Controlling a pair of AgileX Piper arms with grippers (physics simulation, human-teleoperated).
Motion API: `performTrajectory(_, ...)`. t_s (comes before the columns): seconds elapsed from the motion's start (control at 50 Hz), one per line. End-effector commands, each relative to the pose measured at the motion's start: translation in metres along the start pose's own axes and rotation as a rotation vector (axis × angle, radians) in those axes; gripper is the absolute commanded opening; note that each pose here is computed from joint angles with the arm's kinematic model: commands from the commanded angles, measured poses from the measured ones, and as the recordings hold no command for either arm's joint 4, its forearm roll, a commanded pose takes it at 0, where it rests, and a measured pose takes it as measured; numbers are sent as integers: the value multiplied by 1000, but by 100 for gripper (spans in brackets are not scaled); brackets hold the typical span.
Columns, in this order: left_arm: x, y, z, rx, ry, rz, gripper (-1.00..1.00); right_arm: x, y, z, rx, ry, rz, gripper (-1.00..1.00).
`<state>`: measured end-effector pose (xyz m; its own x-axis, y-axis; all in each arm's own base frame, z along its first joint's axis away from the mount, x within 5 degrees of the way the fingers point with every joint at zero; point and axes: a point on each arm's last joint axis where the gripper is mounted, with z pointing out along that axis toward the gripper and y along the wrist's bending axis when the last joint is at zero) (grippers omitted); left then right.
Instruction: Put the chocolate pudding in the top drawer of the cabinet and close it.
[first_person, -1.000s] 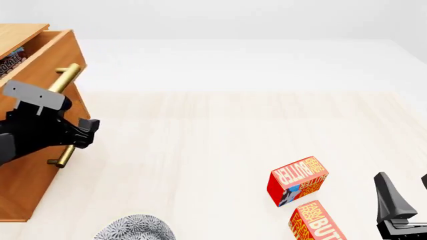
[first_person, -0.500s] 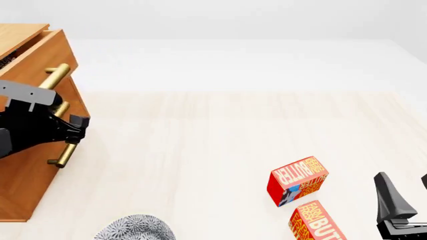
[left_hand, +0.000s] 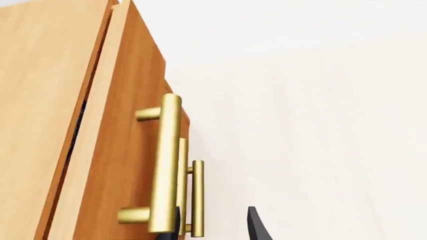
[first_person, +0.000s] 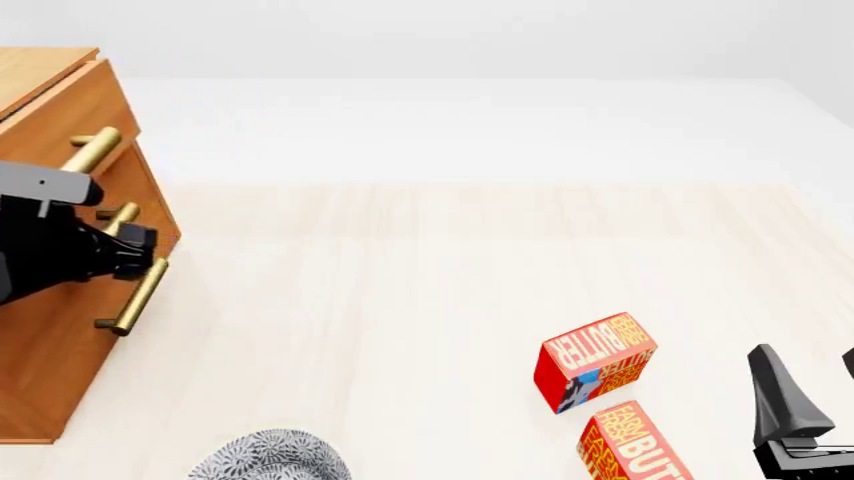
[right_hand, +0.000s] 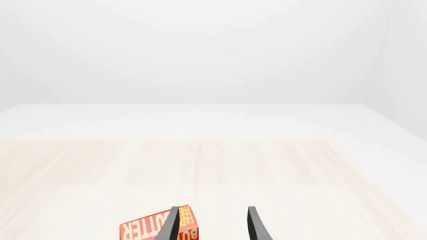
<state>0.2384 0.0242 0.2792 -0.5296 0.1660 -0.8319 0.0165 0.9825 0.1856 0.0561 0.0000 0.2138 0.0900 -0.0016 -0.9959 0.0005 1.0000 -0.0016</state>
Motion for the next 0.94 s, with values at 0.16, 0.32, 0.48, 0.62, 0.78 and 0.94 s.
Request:
performTrajectory(0.16, 9, 19, 6, -69, 22, -56, 100, 0, 0, 0, 0, 1, 0, 100)
performTrajectory(0.32, 11, 30, 12, -107, 30, -71, 100, 0, 0, 0, 0, 1, 0, 100)
performTrajectory(0.48, 14, 50, 19, -168, 38, -84, 100, 0, 0, 0, 0, 1, 0, 100)
performTrajectory(0.62, 15, 57, 19, -192, 39, -117, 100, 0, 0, 0, 0, 1, 0, 100)
performTrajectory(0.78, 11, 58, 6, -204, 22, -125, 100, 0, 0, 0, 0, 1, 0, 100)
performTrajectory(0.94, 9, 56, -15, -215, 3, -120, 100, 0, 0, 0, 0, 1, 0, 100)
